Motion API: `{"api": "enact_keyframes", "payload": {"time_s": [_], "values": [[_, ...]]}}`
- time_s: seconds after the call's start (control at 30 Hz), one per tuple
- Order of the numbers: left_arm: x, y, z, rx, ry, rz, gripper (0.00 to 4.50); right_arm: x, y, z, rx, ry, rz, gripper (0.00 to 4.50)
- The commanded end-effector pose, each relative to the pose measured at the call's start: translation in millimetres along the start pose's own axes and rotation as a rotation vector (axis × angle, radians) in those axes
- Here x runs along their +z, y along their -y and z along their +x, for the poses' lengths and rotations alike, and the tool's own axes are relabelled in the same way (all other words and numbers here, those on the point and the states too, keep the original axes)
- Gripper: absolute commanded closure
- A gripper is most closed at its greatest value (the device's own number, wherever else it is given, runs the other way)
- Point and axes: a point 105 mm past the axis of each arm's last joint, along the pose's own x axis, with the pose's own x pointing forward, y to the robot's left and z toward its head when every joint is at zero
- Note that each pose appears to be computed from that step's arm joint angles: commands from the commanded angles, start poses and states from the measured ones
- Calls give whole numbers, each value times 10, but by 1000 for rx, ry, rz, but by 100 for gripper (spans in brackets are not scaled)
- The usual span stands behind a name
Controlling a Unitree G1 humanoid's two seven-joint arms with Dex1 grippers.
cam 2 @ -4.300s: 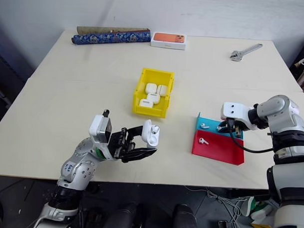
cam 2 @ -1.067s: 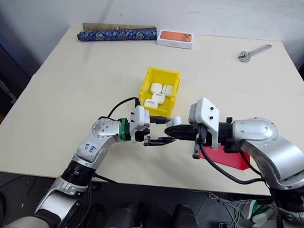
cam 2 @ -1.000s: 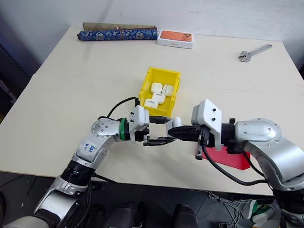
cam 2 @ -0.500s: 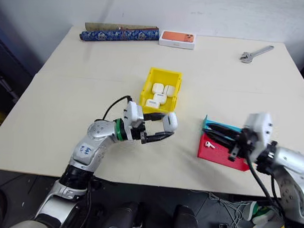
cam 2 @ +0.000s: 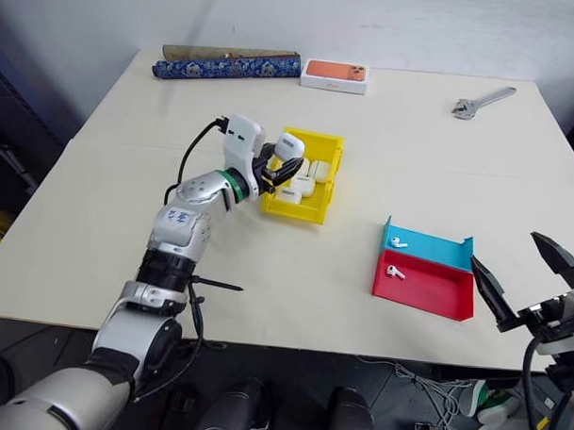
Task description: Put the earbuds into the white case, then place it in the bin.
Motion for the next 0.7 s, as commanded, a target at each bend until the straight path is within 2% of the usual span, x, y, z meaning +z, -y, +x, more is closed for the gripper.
{"api": "enact_keyframes", "payload": {"time_s": [0.03,0.07,0.13,0.2,0.3,0.37,0.43,0.5,0.57,0.7], "values": [[55,82,108,-51,9,2,172,77,-54,7,-5,31,-35,5],[6,77,120,-53,-24,-6,117,68,-68,14,-5,31,-32,0],[11,88,125,-72,-29,8,80,62,-93,31,-2,34,-25,0],[87,103,107,-92,-2,39,15,56,-129,50,14,35,-10,0],[275,242,-242,-265,111,169,3,14,-136,91,86,10,-6,0],[145,380,-676,-460,85,226,3,-17,-122,124,177,-23,-37,0],[-80,355,-1231,-563,40,231,3,-52,15,166,260,-71,-85,0],[-223,294,-1547,-567,-21,246,3,-47,157,193,294,-89,-109,0],[-388,7,-1926,-476,-102,275,3,-77,226,188,402,-140,-154,0],[-499,-358,-2331,-336,-184,322,3,-183,305,93,531,-228,-221,0]]}}
